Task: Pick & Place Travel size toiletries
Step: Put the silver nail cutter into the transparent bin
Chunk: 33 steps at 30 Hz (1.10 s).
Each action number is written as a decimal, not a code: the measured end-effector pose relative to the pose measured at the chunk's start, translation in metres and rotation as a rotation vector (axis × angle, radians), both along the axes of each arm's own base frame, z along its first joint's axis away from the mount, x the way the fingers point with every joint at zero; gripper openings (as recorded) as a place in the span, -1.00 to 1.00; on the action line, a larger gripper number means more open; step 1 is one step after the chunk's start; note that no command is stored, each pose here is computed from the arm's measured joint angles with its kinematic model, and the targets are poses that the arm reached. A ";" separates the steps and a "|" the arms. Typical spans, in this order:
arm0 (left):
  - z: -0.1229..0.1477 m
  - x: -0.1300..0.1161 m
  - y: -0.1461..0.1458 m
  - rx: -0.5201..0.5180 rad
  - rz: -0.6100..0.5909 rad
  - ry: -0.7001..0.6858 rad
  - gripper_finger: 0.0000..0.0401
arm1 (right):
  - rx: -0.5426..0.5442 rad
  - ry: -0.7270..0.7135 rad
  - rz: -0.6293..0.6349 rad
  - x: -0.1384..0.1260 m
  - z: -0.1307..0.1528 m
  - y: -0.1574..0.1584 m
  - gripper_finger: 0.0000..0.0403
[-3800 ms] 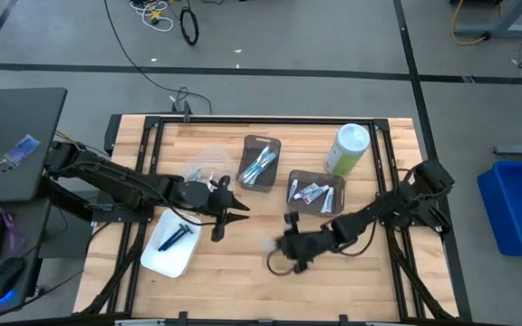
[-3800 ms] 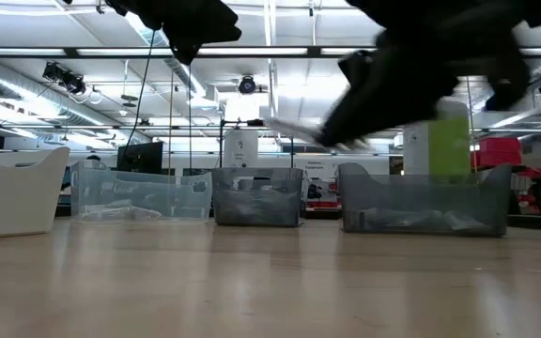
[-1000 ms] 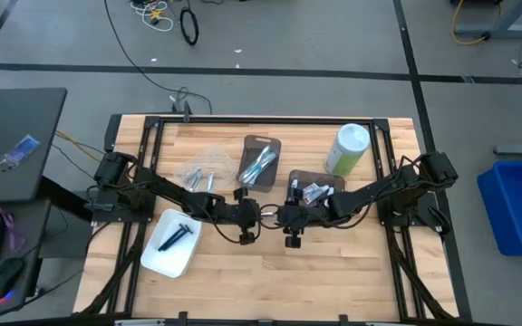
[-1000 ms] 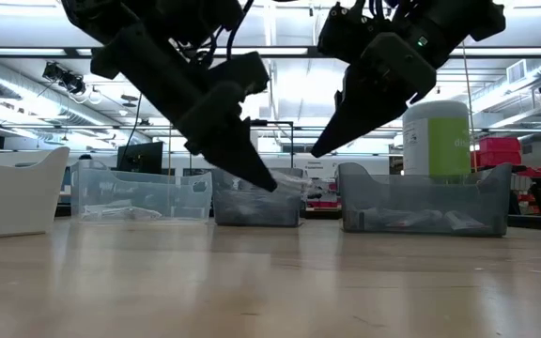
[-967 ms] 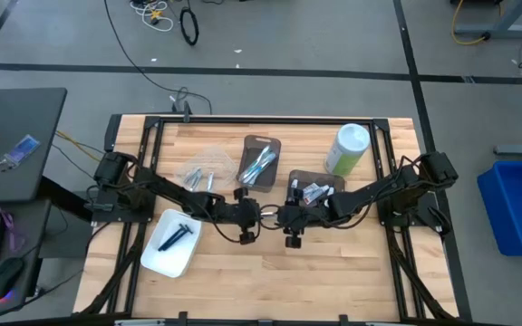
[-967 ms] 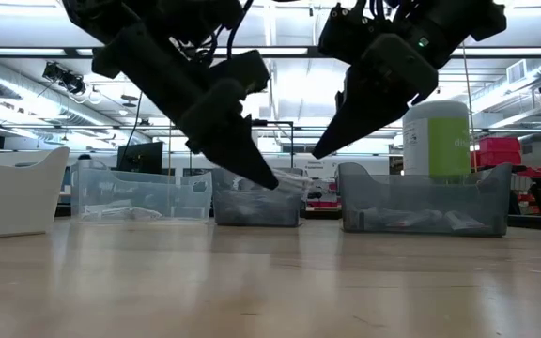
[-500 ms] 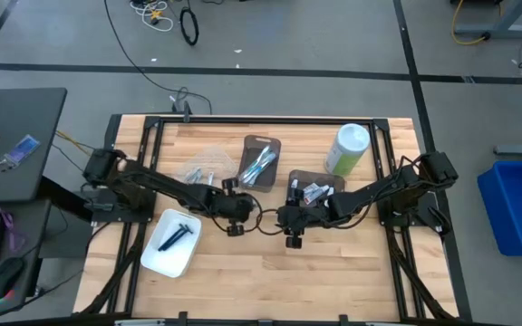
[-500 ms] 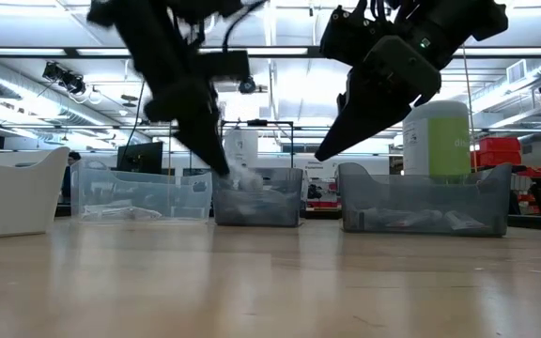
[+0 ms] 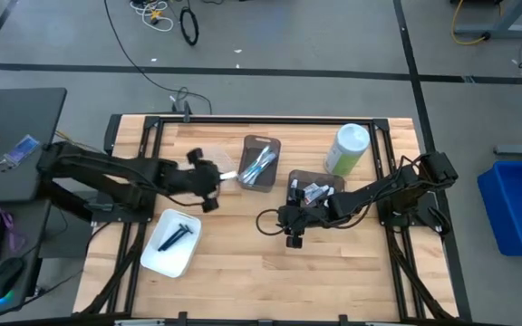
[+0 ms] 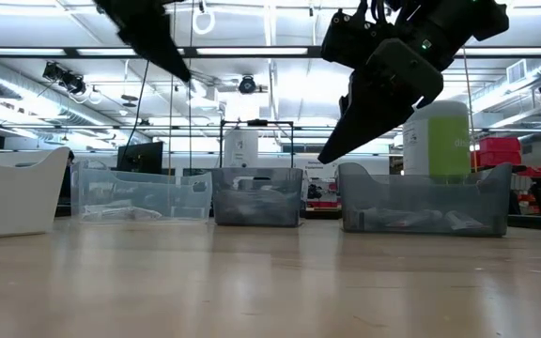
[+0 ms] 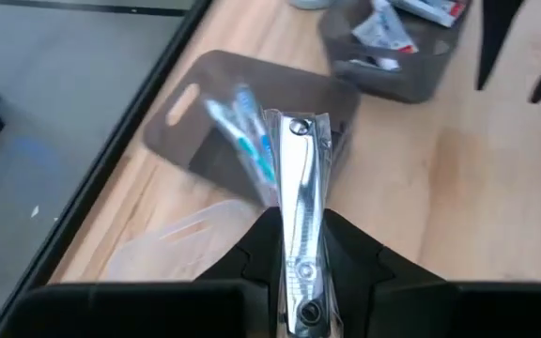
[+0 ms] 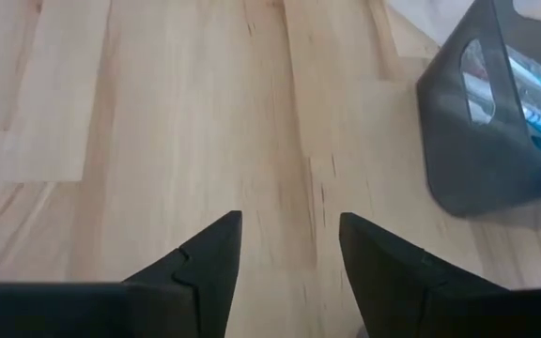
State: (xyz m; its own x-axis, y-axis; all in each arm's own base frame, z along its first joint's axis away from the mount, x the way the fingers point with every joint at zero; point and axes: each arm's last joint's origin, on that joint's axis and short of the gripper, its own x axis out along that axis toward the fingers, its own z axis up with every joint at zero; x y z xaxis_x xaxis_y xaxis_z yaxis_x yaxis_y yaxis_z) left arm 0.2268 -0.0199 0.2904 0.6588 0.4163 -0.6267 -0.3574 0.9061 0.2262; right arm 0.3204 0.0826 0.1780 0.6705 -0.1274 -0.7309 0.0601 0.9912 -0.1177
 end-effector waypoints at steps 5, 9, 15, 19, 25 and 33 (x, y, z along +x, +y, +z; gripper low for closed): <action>-0.016 -0.032 0.017 -0.028 0.090 -0.066 -0.70 | 0.001 -0.003 0.000 0.000 0.000 0.000 -0.06; -0.045 -0.049 0.031 -0.093 0.179 -0.138 -0.70 | 0.002 -0.009 0.000 0.001 0.001 0.000 -0.06; -0.091 -0.063 0.048 -0.156 0.287 -0.178 -0.70 | 0.009 -0.031 0.000 0.002 0.002 0.001 -0.04; -0.118 -0.066 0.055 -0.197 0.357 -0.132 -0.69 | 0.016 -0.052 0.001 0.004 0.003 0.001 -0.05; -0.136 -0.064 0.057 -0.221 0.349 -0.027 -0.64 | 0.018 -0.056 0.002 0.004 0.003 0.001 -0.07; -0.139 -0.045 0.060 -0.158 0.269 -0.080 -0.46 | 0.018 -0.055 0.002 0.004 0.003 0.001 -0.07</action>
